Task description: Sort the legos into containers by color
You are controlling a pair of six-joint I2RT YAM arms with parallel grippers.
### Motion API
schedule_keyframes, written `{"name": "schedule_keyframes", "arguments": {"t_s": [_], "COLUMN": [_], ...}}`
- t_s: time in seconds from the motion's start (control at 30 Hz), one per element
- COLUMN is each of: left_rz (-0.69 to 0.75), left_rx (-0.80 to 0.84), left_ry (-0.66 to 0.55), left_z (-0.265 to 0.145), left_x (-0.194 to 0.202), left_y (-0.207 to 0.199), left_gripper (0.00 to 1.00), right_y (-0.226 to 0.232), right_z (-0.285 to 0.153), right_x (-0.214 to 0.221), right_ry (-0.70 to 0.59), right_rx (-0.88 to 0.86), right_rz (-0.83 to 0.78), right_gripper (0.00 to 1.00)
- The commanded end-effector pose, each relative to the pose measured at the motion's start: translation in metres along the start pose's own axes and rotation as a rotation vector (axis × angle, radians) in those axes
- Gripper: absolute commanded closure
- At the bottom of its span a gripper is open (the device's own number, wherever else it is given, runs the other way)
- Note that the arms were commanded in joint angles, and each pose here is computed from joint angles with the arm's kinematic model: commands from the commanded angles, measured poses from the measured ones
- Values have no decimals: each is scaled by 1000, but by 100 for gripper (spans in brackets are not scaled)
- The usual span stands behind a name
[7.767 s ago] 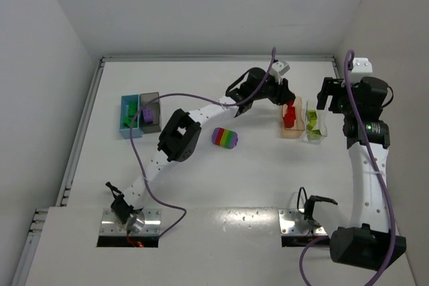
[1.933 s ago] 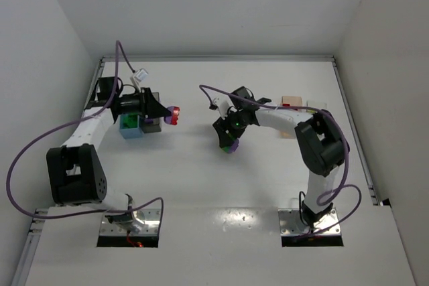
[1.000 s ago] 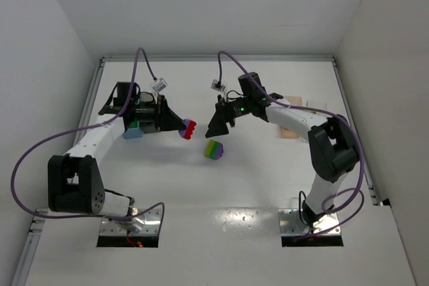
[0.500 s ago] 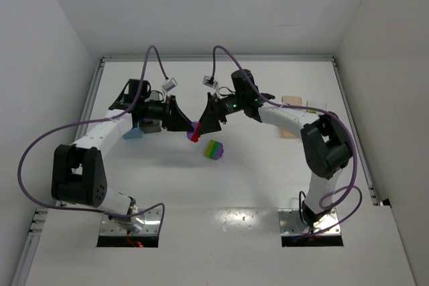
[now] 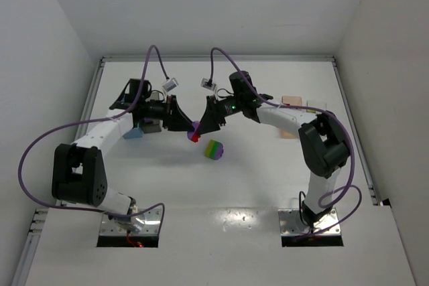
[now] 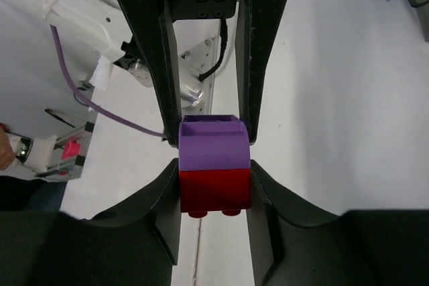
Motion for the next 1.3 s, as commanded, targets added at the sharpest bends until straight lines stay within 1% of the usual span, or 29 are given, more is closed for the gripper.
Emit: {"name": "schedule_keyframes", "arguments": {"t_s": [0.0, 0.1, 0.23, 0.27, 0.3, 0.33, 0.37, 0.43, 0.47, 0.53, 0.63, 0.67, 0.77, 0.8, 0.83, 0.93, 0.97, 1.03, 1.07, 1.13, 1.23, 1.27], "left_rz": [82, 81, 111, 106, 80, 57, 27, 0, 1, -12, -66, -78, -134, -127, -161, -188, -211, -218, -227, -204, -164, -137], "left_rx": [-38, -115, -264, -288, -379, -438, -630, -807, -921, -1025, -1112, -1165, -1229, -1238, -1239, -1244, -1258, -1244, -1217, -1184, -1104, -1079], "left_ry": [-59, -103, -210, -230, -271, -291, -336, -390, -416, -419, -426, -448, -449, -458, -447, -455, -436, -442, -426, -429, -446, -453], "left_z": [-16, -30, -69, -76, -91, -97, -112, -129, -139, -143, -142, -149, -153, -155, -153, -153, -152, -151, -146, -140, -130, -125], "left_x": [-21, -28, -47, -52, -58, -59, -63, -67, -66, -62, -56, -57, -50, -55, -50, -56, -50, -55, -53, -62, -73, -77], "left_y": [6, 16, 31, 32, 42, 49, 68, 82, 90, 99, 112, 118, 136, 138, 146, 156, 165, 168, 171, 166, 156, 150], "left_gripper": [90, 91, 92, 92, 92, 92, 92, 92, 92, 92, 92, 91, 88, 88, 86, 74, 65, 54, 44, 39, 34, 27], "right_y": [15, 15, 19, 16, 14, 13, 15, 6, 5, 0, -11, -12, -21, -21, -22, -27, -29, -29, -32, -32, -37, -37], "right_z": [-7, -14, -26, -32, -33, -39, -41, -53, -54, -65, -77, -80, -91, -96, -96, -108, -109, -115, -119, -124, -136, -142], "right_x": [-11, -8, 3, 6, 11, 9, 10, 9, 11, 8, 7, 5, 6, 3, 3, 1, 1, -1, 2, 0, 2, 0], "right_ry": [-6, 13, 52, 60, 83, 86, 93, 101, 104, 104, 112, 115, 120, 115, 118, 113, 116, 111, 116, 112, 117, 112], "right_rx": [-33, -1, 27, 61, 85, 113, 132, 222, 245, 323, 411, 442, 507, 526, 535, 584, 597, 622, 640, 662, 721, 744], "right_rz": [-116, -135, -156, -155, -155, -164, -163, -169, -176, -181, -182, -180, -172, -176, -176, -174, -174, -179, -167, -171, -160, -163], "right_gripper": [88, 91, 91, 91, 91, 91, 91, 92, 92, 92, 92, 92, 92, 92, 92, 92, 92, 92, 92, 92, 92, 92]}}
Point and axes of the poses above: each gripper's point midway between its finger pads, its own z axis out along the fingers, its own y axis along the line the jaws close on, x = y × z, the point moved 4 cm from there along -z, back along the fingers, and after that the axes turned 11 degrees about -z, right-handed, at the moved point
